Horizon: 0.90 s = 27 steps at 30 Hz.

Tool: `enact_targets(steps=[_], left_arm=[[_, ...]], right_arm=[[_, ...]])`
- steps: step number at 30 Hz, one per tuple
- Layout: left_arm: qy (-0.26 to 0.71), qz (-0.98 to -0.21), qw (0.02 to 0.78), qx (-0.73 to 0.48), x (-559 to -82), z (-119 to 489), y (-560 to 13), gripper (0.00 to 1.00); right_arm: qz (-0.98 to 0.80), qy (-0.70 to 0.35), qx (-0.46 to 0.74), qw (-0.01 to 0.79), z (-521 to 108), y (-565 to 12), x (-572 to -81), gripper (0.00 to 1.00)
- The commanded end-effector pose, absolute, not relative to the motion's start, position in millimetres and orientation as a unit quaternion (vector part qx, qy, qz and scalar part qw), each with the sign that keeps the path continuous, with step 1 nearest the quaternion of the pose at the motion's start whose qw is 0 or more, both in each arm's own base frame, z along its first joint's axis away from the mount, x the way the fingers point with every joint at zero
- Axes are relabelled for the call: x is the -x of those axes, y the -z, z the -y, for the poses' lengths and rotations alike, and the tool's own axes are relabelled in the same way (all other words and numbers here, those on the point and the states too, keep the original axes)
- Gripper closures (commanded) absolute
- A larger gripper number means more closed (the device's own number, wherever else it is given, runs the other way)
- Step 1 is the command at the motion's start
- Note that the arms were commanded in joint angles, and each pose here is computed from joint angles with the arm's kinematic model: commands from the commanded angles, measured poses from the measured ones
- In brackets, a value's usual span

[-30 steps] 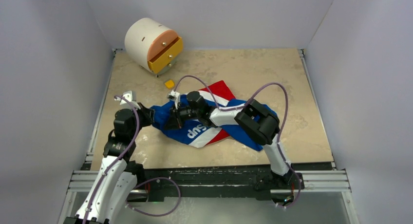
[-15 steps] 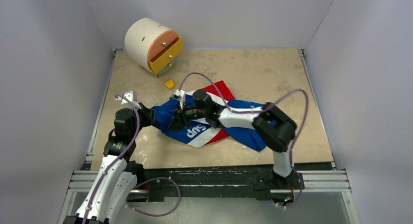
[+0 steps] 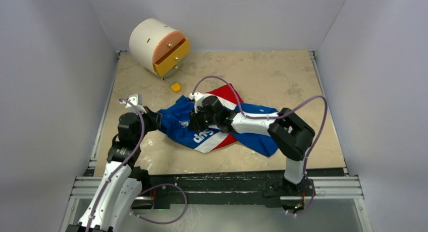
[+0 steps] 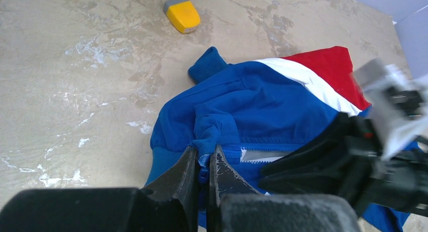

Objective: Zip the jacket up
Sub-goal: Pick up the zipper from the jacket.

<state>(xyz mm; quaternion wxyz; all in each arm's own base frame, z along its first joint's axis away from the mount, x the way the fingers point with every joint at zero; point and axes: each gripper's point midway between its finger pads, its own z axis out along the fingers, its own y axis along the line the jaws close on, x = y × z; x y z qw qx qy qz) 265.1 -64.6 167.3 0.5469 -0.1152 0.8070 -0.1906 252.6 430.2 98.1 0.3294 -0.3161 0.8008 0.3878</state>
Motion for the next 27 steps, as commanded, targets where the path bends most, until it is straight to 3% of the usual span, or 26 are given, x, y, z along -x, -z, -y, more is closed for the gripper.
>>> enact_targets(steps=[1, 7, 16, 27], left_arm=[[0.202, -0.789, 0.571, 0.103, -268.8, 67.4, -190.2, 1.00], [0.205, -0.788, 0.571, 0.102, -268.9, 68.4, -190.9, 1.00], [0.206, -0.788, 0.571, 0.102, -269.7, 68.9, -191.3, 1.00], [0.207, -0.789, 0.569, 0.100, -270.5, 69.9, -189.9, 1.00]], right_arm=[[-0.809, -0.362, 0.318, 0.337, -437.2, -94.2, -269.4, 0.75], [-0.802, -0.378, 0.326, 0.329, -449.6, -90.9, -268.8, 0.64], [-0.809, -0.369, 0.313, 0.333, -455.8, -88.5, -280.6, 0.54], [-0.814, -0.370, 0.321, 0.311, -459.2, -71.5, -277.8, 0.56]])
